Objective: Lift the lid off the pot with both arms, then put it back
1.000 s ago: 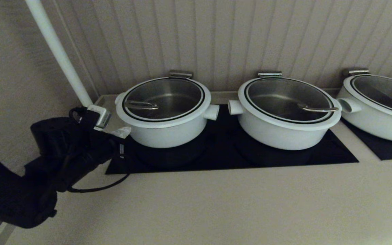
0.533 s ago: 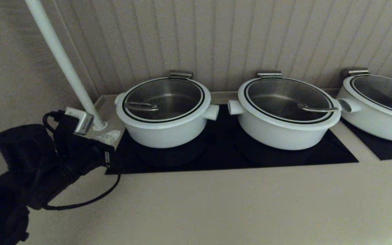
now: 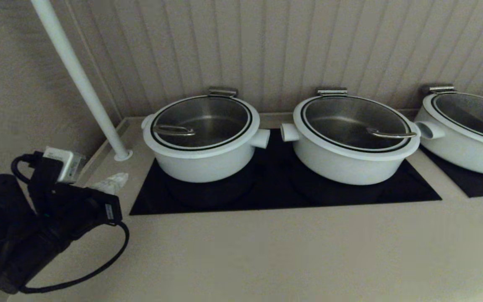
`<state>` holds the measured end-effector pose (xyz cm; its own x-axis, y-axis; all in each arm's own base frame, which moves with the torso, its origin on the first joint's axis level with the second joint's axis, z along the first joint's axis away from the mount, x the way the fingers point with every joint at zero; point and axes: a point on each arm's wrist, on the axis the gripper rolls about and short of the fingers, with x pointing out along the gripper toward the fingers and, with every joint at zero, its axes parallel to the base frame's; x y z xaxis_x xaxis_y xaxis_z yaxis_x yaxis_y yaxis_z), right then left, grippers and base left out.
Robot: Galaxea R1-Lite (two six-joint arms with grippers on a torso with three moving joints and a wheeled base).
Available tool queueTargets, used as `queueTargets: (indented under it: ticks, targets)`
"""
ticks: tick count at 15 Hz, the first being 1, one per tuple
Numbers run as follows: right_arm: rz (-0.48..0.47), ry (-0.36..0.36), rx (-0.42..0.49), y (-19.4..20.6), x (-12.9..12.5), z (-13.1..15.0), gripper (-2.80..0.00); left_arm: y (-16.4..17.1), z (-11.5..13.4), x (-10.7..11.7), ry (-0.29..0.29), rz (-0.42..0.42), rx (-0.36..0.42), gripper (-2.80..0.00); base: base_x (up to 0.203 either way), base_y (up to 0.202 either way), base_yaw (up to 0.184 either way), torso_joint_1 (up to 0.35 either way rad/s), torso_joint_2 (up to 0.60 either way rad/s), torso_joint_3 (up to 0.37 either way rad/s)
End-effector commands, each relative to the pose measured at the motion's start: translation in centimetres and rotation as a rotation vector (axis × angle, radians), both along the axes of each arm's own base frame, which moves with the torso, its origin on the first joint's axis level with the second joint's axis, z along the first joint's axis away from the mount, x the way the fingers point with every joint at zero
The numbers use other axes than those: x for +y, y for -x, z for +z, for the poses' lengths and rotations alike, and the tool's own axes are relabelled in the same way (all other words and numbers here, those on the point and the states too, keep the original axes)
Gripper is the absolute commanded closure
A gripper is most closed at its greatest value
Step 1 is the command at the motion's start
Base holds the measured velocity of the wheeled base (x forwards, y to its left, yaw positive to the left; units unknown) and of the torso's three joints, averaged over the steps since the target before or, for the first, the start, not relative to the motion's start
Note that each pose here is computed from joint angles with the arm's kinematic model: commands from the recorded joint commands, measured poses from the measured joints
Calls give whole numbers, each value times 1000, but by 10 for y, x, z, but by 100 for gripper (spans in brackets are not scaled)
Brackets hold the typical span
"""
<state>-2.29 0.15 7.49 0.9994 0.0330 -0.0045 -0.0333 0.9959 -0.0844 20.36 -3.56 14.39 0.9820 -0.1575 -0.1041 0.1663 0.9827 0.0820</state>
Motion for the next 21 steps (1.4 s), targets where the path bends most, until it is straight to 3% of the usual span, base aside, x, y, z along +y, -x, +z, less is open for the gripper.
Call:
queueTargets:
  ticks: [1,11,16,21]
  targets:
    - [1,1,2,0,0,0,0,8,4,2,4,2,-27,0,0,0,0,0,0,0]
    - [1,1,2,0,0,0,0,69,-5,14,26,12,-40,0,0,0,0,0,0,0]
    - [1,1,2,0,0,0,0,92,1,22,32,112,-93,0,0,0,0,0,0,0]
    - [1,1,2,0,0,0,0,146,4,30,44,124,-180,0,0,0,0,0,0,0]
